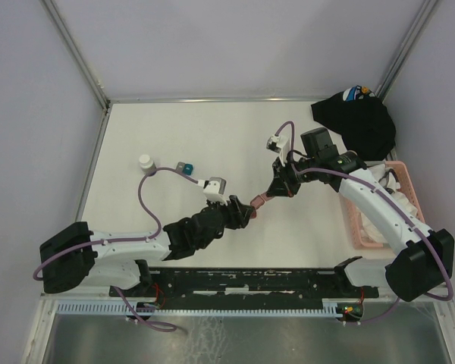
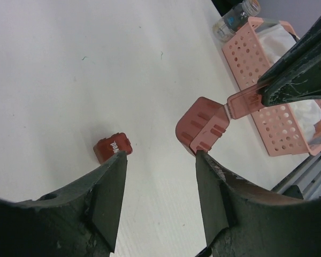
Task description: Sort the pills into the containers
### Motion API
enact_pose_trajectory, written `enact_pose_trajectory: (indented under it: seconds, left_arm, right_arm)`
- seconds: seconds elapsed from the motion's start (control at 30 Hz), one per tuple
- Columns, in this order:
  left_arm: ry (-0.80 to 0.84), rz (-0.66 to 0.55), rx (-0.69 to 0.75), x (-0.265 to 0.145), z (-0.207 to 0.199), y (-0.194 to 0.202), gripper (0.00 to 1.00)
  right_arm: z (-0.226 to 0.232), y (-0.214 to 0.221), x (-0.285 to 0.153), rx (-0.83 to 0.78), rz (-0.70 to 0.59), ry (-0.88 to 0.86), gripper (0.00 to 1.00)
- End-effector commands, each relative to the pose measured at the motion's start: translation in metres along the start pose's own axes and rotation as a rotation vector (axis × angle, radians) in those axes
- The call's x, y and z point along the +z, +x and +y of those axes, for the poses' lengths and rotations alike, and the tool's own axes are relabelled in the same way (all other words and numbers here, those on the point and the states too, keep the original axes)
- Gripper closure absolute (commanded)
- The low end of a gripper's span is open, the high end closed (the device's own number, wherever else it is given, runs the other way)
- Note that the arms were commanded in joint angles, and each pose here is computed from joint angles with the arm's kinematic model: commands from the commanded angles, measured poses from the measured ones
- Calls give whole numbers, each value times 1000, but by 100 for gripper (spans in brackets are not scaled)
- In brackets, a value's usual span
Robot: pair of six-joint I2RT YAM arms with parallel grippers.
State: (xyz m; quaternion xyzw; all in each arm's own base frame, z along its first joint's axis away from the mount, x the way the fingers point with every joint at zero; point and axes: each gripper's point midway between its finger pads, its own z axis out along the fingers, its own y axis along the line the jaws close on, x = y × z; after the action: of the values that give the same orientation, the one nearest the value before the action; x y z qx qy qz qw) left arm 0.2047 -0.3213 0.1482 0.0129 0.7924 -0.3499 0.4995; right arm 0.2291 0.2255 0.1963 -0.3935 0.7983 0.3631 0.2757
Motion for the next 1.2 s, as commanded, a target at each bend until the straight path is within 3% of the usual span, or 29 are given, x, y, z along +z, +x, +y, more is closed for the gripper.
enact_pose_trajectory:
  seconds: [0.0, 0.4, 0.73, 0.87, 0.97, 1.03, 1.17]
  left_arm:
    - [-5, -56, 44, 4, 9, -9, 40]
    - [86, -74, 67, 8, 5, -18, 47]
    - [97, -8, 133, -19, 27, -4, 54]
    - [316, -21, 108, -40, -14, -17, 57]
    - [473, -15, 97, -50, -52, -27, 68]
    - [522, 16, 98, -47, -67, -26, 77]
    - [560, 56, 102, -34, -84, -20, 80]
  right_arm:
    - [15, -13, -5, -36, -45, -55, 98]
    - [28, -10, 2, 10, -28, -178, 98]
    - [-5, -9, -4, -36, -32, 52, 98]
    - [-8, -6, -2, -31, -18, 58, 98]
    - [-8, -5, 0, -33, -12, 56, 98]
    - [-8, -5, 0, -35, -12, 58, 98]
    - [-8, -5, 0, -38, -11, 60, 98]
